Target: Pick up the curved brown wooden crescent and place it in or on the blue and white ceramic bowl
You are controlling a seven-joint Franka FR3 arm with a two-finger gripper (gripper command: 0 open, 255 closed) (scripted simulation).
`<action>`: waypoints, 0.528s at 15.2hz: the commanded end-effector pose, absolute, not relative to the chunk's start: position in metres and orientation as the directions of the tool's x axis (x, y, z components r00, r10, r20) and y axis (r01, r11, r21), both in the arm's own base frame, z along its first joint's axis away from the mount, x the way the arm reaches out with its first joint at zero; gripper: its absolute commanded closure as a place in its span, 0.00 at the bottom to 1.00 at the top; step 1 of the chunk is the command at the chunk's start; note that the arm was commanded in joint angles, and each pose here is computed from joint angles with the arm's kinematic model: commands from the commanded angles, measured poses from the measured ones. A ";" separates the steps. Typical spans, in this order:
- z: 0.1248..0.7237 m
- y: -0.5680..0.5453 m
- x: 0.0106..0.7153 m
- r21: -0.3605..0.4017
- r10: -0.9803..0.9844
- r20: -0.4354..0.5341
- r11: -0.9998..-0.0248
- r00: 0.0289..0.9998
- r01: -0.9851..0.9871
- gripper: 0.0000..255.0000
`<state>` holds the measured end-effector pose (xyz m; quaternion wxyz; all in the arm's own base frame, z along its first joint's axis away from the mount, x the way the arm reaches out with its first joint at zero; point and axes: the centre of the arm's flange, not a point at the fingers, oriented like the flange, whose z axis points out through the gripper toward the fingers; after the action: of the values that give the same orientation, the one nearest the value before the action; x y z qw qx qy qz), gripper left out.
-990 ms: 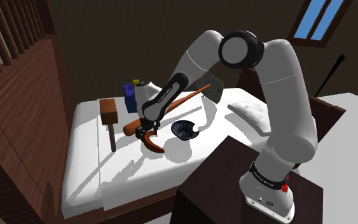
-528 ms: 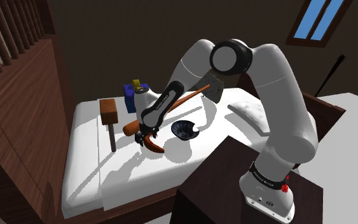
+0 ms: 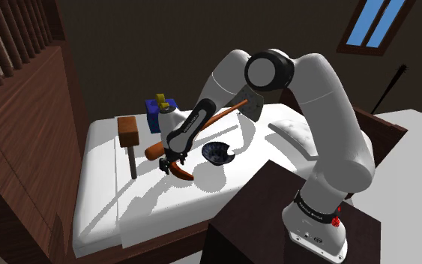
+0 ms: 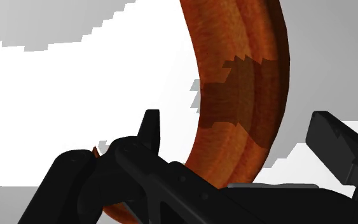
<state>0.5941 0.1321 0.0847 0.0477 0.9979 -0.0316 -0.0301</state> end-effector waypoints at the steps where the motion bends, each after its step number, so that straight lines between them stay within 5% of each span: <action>1: 0.085 0.132 0.594 0.097 -0.066 -0.057 -0.993 0.996 -0.060 0.00; 2: 0.085 0.132 0.594 0.097 -0.066 -0.057 -0.993 0.996 -0.060 1.00; 8: 0.085 0.132 0.594 0.097 -0.066 -0.057 -0.993 0.996 -0.060 1.00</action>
<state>0.5942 0.1321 0.0851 0.0476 0.9979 -0.0317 -0.0298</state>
